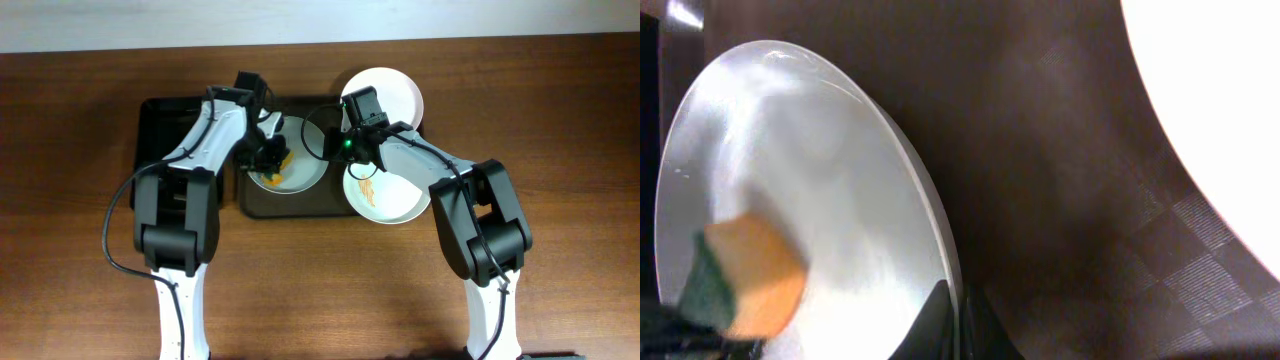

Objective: Clean dirty plates on tray and stack at the side
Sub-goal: 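Scrub the plate surface with the sponge while right gripper holds rim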

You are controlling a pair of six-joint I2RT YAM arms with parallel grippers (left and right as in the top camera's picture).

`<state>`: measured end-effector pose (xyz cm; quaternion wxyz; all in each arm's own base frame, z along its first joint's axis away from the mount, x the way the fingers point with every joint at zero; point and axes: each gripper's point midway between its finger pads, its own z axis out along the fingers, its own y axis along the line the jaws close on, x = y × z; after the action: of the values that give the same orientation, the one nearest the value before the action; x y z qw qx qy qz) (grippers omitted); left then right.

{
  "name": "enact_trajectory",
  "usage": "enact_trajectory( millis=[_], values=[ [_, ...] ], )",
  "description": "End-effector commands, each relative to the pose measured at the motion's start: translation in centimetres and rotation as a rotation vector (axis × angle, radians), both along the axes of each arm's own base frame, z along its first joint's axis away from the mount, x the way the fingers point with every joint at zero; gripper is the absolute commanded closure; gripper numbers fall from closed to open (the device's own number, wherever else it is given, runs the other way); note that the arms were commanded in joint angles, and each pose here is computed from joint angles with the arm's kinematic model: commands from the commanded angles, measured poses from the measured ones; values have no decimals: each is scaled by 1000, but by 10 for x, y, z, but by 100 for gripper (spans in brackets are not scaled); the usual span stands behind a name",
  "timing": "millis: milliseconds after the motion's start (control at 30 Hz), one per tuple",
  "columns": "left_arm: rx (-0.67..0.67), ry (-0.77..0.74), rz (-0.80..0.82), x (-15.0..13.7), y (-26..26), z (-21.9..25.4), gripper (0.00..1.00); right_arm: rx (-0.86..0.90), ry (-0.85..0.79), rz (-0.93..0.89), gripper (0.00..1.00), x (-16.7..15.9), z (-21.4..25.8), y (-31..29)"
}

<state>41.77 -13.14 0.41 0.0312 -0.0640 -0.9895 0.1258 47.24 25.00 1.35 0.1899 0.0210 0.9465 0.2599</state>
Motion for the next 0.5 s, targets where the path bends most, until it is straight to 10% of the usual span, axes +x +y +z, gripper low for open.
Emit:
enact_trajectory(
  millis=[0, 267, 467],
  values=[
    [100, 156, -34, -34, 27, -45, 99, 10, -5, -4, 96, 4, 0, 1],
    [258, -78, -40, 23, 47, -68, 99, 10, -4, -4, 96, 4, 0, 1],
    [288, 62, -67, -10, 47, -89, 99, 10, -5, -5, 96, 5, 0, 1]
  ],
)
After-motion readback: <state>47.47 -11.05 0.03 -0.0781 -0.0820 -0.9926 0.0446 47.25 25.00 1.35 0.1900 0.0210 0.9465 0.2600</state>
